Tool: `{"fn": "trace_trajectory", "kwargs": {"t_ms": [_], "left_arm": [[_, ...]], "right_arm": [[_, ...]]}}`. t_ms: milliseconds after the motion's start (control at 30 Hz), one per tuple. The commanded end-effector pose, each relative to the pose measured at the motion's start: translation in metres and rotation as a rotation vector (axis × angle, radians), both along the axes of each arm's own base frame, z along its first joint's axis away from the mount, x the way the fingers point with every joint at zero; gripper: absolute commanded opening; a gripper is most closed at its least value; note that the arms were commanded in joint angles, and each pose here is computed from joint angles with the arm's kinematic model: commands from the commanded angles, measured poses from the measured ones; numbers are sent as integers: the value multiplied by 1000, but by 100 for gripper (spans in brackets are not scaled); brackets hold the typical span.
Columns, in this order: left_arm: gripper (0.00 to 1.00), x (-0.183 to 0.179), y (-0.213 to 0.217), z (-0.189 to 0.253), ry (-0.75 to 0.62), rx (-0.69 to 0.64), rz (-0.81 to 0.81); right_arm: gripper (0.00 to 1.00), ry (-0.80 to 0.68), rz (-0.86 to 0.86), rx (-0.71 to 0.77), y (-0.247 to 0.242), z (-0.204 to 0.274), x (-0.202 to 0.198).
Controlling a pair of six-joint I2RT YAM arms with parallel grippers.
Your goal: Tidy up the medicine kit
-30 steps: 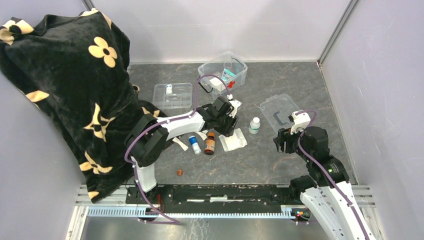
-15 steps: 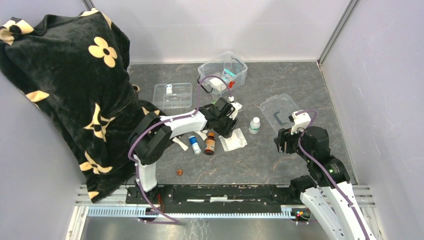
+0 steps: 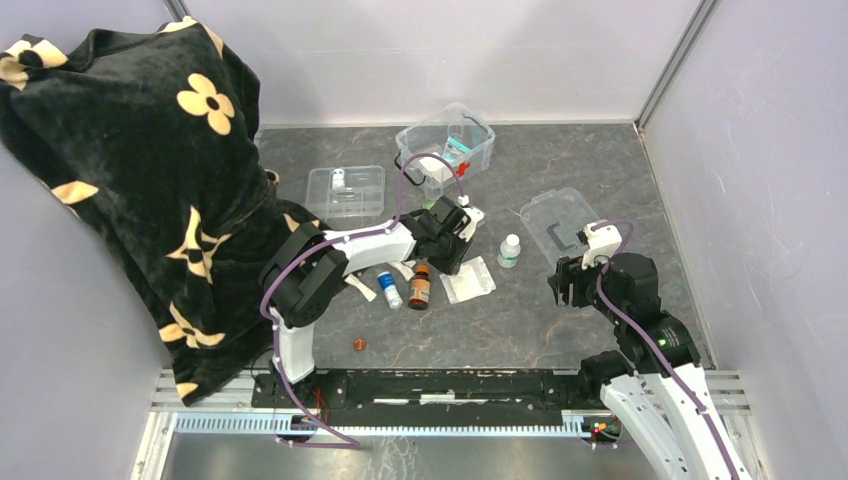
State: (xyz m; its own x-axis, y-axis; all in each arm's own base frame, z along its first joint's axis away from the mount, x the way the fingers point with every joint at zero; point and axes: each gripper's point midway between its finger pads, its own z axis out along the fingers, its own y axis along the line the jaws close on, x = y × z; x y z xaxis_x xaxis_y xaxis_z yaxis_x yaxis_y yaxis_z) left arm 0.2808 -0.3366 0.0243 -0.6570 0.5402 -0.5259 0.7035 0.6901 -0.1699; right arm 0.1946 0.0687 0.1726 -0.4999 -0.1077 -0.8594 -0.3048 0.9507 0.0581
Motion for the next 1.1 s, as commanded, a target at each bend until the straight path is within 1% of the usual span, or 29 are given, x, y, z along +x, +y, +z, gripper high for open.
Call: {"fn": "trace_trajectory", "kwargs": {"t_ms": [0, 33, 100, 167, 367, 500, 667, 800, 867, 900, 1000, 1067], "left_arm": [[20, 0, -6, 3, 14, -15, -25], [15, -1, -7, 5, 16, -20, -25], [10, 1, -9, 11, 11, -33, -20], [3, 5, -11, 20, -4, -39, -5], [2, 20, -20, 65, -68, -91, 15], [2, 38, -20, 99, -132, -140, 61], [2, 79, -6, 145, -182, -253, 170], [2, 126, 12, 192, -245, -387, 276], [2, 150, 21, 211, -317, -385, 293], [2, 160, 26, 218, -353, -362, 295], [2, 189, 31, 239, -455, -311, 249], [2, 209, 34, 258, -520, -305, 251]], "right_arm": [[68, -42, -16, -9, -4, 12, 2], [68, -41, -18, -9, -4, 12, 2], [69, -39, -17, -10, -4, 11, 2], [69, -35, -18, -10, -4, 10, 2], [69, -36, -22, -6, -4, 8, 3], [69, -32, -20, -5, -4, 6, 2], [69, -36, -22, -4, -4, 6, 2], [69, -33, -21, -2, -4, 4, 2], [69, -35, -22, -2, -4, 4, 2], [69, -36, -22, -2, -4, 3, 2], [69, -31, -21, -1, -3, 2, 2], [69, -30, -20, 0, -3, 1, 2]]}}
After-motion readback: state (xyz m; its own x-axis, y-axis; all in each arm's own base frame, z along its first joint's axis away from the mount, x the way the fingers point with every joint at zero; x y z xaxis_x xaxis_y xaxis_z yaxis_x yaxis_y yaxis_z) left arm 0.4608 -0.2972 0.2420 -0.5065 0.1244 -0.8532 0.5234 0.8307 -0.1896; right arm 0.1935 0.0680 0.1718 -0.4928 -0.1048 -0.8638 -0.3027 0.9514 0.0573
